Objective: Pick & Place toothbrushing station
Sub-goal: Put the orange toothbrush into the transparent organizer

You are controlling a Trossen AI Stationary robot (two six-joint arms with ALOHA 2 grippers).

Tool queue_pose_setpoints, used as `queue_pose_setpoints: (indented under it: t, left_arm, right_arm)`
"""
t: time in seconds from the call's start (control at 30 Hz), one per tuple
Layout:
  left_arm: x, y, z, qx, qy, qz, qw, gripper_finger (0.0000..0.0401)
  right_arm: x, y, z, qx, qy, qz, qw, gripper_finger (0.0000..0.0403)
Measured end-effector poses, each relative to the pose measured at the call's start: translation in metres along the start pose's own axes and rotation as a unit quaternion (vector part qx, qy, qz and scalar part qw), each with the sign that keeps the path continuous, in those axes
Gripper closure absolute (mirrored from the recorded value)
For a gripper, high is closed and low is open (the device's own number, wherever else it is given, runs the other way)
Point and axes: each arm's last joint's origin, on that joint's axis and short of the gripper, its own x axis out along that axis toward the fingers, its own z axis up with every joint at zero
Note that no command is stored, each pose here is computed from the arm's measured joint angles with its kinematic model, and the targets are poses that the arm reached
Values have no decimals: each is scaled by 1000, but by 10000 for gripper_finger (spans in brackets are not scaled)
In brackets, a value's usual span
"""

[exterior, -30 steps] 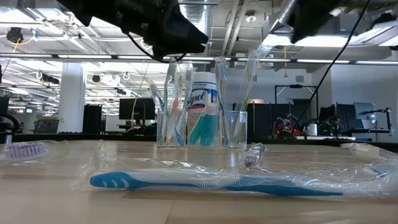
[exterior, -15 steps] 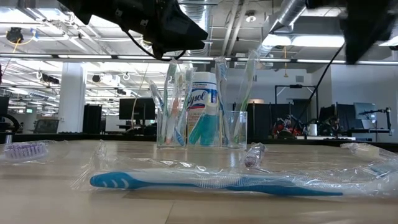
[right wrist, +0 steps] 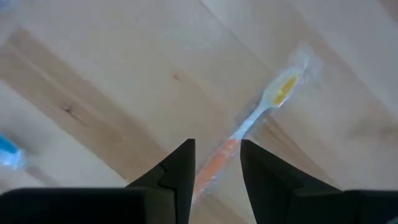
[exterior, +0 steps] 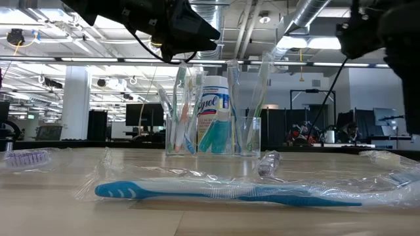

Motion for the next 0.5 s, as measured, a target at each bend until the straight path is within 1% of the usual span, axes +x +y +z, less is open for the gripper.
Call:
queue_pose_setpoints:
  t: [0.1, 0.17, 0.23, 0.33, 0.4, 0.5]
  left_arm:
    - [0, 0, 0, -1, 0, 0, 1000, 257]
    - [0, 0, 0, -5, 0, 0, 1000, 257]
    - [0, 0, 0, -13, 0, 0, 1000, 257]
    - [0, -1, 0, -15, 0, -1, 1000, 257]
    - [0, -2, 0, -14, 0, -3, 1000, 257]
    - [-1, -4, -1, -17, 0, -7, 1000, 257]
  right_arm:
    - [1, -2, -11, 20, -18, -22, 999, 285]
    - [0, 1, -14, 32, -33, -10, 999, 285]
    - [-2, 0, -19, 33, -42, -12, 998, 285]
    - [-2, 4, -23, 45, -45, 1, 998, 285]
    - [2, 3, -28, 43, -43, -10, 998, 285]
    - [6, 7, -33, 49, -43, -3, 998, 285]
